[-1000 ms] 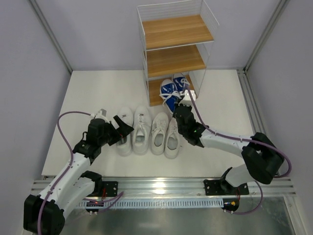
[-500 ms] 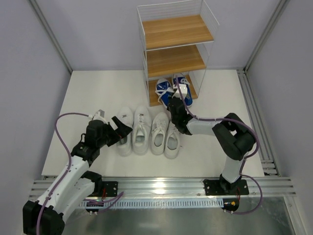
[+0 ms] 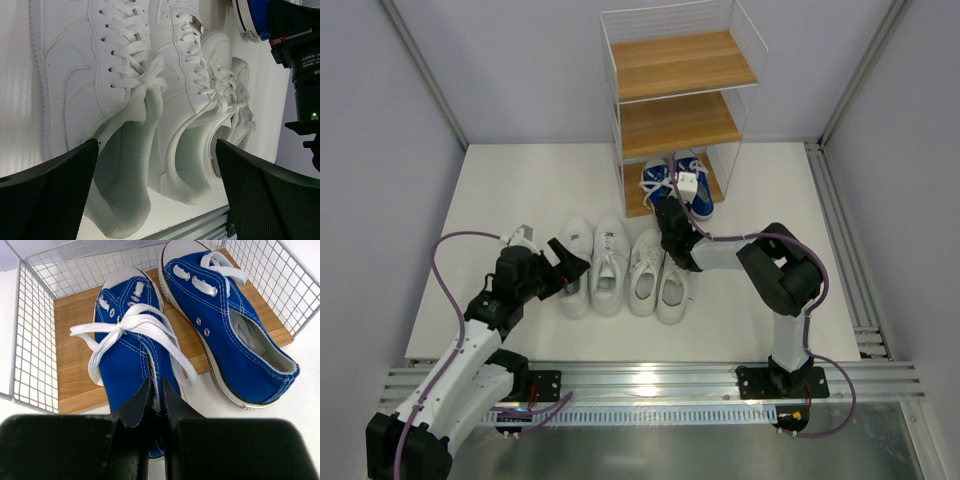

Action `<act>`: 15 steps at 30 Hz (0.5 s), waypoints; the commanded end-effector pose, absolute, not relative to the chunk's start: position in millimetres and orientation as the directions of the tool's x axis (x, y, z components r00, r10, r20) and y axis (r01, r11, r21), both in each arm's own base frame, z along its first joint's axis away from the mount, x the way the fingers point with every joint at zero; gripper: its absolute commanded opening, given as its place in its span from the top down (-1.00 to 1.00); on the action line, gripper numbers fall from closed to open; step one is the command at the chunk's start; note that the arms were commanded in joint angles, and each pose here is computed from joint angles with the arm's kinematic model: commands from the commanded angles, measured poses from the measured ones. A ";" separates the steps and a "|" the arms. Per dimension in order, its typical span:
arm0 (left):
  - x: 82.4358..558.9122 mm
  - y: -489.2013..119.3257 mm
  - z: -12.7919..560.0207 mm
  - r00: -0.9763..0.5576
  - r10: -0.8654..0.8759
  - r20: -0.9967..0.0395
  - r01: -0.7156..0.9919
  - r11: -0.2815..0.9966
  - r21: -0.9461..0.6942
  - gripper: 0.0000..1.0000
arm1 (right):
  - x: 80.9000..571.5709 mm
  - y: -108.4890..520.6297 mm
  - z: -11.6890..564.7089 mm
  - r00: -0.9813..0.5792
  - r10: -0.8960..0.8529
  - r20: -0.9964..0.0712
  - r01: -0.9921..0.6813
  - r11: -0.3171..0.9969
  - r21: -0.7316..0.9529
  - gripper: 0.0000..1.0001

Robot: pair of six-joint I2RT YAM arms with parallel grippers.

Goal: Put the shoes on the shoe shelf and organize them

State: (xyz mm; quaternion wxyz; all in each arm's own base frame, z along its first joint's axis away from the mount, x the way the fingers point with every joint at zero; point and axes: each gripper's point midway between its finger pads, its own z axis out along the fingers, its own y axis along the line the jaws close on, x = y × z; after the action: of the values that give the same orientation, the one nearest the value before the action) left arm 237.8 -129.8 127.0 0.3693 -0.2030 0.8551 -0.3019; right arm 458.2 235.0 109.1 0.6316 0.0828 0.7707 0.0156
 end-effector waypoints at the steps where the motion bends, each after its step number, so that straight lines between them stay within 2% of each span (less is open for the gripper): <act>1: 240.0 -120.5 119.0 -0.635 -0.568 -0.524 -0.157 0.759 -0.632 -0.99 | 474.5 228.8 161.9 0.006 0.305 -0.952 0.182 0.936 0.301 0.92; 13: 239.8 -119.4 122.2 -0.630 -0.569 -0.528 -0.159 0.760 -0.630 -1.00 | 494.8 234.9 154.2 -0.052 0.297 -0.954 0.169 0.944 0.284 0.92; 14: 239.5 -119.2 121.9 -0.631 -0.568 -0.528 -0.159 0.761 -0.629 -1.00 | 495.4 235.4 154.1 -0.056 0.297 -0.953 0.166 0.944 0.284 0.91; 15: 239.3 -119.1 121.6 -0.632 -0.567 -0.529 -0.159 0.762 -0.628 -0.99 | 495.8 237.3 153.3 -0.064 0.295 -0.953 0.159 0.946 0.282 0.78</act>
State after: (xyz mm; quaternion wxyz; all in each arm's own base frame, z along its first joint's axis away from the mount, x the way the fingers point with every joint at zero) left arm 238.0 -129.9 126.1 0.3679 -0.2032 0.8559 -0.3013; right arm 476.6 230.9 108.5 0.6301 0.1071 0.7690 0.0053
